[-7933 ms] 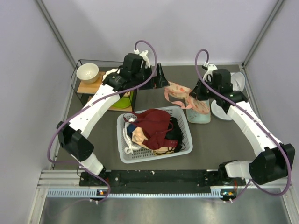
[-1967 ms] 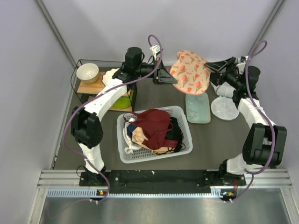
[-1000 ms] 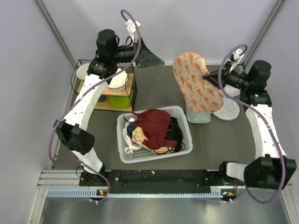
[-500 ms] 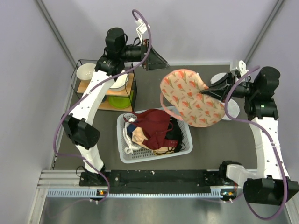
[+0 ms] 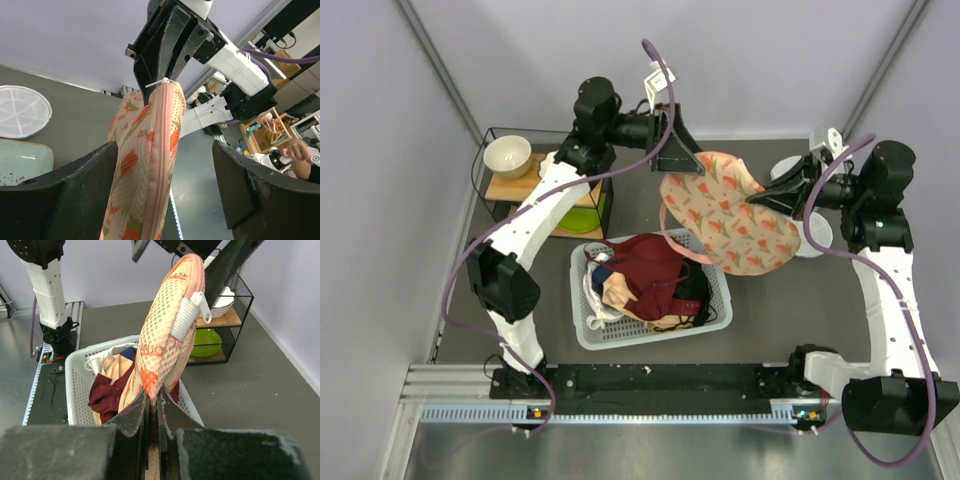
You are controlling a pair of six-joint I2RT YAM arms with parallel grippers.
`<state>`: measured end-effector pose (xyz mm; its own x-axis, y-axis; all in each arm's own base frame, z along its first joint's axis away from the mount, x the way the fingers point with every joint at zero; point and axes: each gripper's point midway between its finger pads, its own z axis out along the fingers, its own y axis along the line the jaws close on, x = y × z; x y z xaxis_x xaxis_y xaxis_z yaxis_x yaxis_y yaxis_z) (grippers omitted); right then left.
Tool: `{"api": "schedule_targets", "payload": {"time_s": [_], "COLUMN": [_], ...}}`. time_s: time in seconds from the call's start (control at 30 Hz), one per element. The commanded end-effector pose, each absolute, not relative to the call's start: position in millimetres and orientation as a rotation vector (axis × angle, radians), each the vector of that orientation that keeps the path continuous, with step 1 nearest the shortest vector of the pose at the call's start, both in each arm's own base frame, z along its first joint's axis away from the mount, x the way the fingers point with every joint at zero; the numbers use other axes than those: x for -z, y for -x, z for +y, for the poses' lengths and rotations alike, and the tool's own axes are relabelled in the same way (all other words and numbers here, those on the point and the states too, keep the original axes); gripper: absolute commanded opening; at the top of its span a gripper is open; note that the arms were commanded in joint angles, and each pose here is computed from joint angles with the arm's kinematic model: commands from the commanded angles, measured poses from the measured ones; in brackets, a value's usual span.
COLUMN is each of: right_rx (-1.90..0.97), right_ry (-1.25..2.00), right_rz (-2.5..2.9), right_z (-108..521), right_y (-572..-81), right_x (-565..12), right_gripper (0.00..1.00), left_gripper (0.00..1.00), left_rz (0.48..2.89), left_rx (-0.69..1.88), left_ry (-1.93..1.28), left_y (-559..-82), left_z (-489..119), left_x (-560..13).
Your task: Unzip the laundry bag and remove the bra
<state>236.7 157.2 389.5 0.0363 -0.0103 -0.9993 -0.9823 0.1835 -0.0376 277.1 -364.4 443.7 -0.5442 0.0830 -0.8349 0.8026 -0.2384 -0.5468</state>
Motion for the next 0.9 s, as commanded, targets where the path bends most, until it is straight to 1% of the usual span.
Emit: {"api": "schedule_targets", "payload": {"time_s": [0.0,0.03,0.07,0.1,0.13,0.2,0.23,0.27,0.33,0.37,0.47,0.5,0.57,0.67,0.73,0.77,0.8,0.87], "right_rx": [-1.033,-1.035,-1.030,-1.029,-1.024,-1.021,-1.025,-1.030,-0.978,-0.958,-0.872,-0.911,-0.926,-1.108,-1.170,-1.169,-1.153,-1.095], "right_ry": [1.118,1.113,1.109,1.098,1.079,1.039,1.040,1.039,1.028,1.012,0.947,0.879,0.791,0.642,0.623,0.608,0.598,0.564], "right_rz": [1.241,1.247,1.248,1.259,1.275,1.307,1.306,1.310,1.296,1.303,1.310,1.360,1.383,1.466,1.474,1.470,1.453,1.424], "right_z": [161.2,161.1,161.0,160.8,159.9,160.4,161.3,162.3,161.7,160.7,155.4,154.8,152.8,157.4,159.9,159.5,158.7,154.8], "right_y": [-235.8,-236.7,-235.8,-236.8,-238.2,-238.0,-235.1,-232.4,-226.8,-226.4,-229.9,-233.6,-244.0,-248.5,-247.4,-247.7,-249.2,-251.7], "right_x": [-392.7,-391.6,-391.6,-389.0,-387.8,-385.7,-385.7,-382.1,-384.7,-382.2,-390.2,-391.9,-405.4,-413.6,-410.1,-410.0,-410.7,-406.6], "right_gripper": [0.00,0.00,0.00,0.00,0.05,0.40,0.44,0.51,0.66,0.77,0.85,0.86,0.85,0.83,0.82,0.83,0.83,0.86], "left_gripper": [0.40,0.17,0.00,0.00,0.00,0.00,0.00,0.00,0.00,0.00,0.00,0.00,0.00,0.00,0.00,0.00,0.00,0.00], "left_rz": [1.468,1.476,1.479,1.483,1.475,1.468,1.454,1.454,1.447,1.434,1.368,1.350,1.281,1.200,1.106,1.095,1.038,1.002], "left_rx": [1.828,1.832,1.829,1.824,1.818,1.808,1.800,1.794,1.783,1.772,1.721,1.698,1.590,1.439,1.346,1.331,1.288,1.255], "left_ry": [-1.098,-1.084,-1.073,-1.057,-1.056,-1.048,-1.055,-1.047,-1.042,-1.047,-1.094,-1.096,-1.088,-1.106,-1.126,-1.132,-1.148,-1.158], "left_y": [-273.0,-275.8,-277.3,-279.7,-279.8,-280.7,-280.1,-281.9,-283.8,-285.3,-282.7,-279.4,-285.4,-288.9,-287.4,-286.7,-282.3,-278.1], "left_z": [-373.2,-374.8,-375.5,-376.5,-376.4,-376.5,-376.0,-375.4,-375.3,-375.3,-374.4,-371.7,-371.1,-365.8,-361.0,-360.6,-357.5,-356.8], "left_x": [-447.3,-445.8,-445.6,-445.2,-446.5,-447.7,-449.3,-449.9,-449.0,-448.1,-446.3,-447.6,-450.1,-447.5,-456.0,-450.8,-458.6,-463.4]}}
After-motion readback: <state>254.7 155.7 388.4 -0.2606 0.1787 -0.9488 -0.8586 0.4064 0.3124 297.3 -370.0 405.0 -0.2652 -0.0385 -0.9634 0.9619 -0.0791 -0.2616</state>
